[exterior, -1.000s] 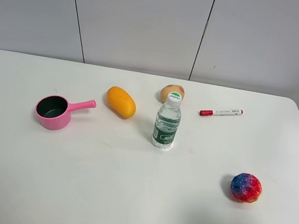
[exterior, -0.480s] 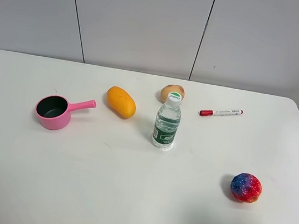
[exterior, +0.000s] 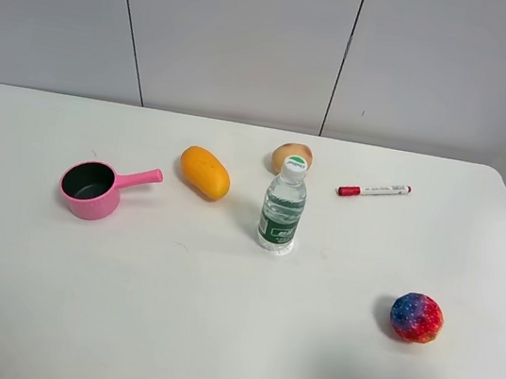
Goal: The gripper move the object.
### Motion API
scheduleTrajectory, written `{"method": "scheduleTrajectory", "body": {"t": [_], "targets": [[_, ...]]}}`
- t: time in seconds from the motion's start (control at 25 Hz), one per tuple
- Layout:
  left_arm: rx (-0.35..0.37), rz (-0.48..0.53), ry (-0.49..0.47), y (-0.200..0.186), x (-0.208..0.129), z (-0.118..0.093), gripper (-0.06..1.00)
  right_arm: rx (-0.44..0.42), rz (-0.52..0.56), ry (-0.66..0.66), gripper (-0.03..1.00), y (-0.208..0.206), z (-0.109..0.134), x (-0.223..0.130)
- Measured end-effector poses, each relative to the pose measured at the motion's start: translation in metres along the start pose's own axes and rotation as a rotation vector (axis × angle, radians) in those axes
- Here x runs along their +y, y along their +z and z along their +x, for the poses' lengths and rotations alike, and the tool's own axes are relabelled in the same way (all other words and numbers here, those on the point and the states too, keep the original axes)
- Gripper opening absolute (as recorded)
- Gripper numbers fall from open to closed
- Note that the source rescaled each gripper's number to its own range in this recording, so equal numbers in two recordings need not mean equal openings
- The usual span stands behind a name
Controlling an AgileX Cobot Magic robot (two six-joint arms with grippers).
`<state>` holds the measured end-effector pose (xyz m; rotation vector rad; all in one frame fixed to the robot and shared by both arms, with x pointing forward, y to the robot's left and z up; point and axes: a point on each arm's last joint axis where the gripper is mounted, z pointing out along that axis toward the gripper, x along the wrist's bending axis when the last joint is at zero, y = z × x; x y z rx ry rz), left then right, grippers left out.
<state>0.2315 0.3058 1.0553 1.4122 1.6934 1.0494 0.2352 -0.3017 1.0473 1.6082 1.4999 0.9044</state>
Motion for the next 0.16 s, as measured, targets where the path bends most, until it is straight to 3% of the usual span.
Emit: {"method": "scheduleTrajectory", "body": {"t": [0.16], "targets": [[0.001,0.000,0.021,0.0000,0.0000,0.0001,1.00,0.000,0.000,0.000,1.00,0.0000,0.0000,0.0000]]}}
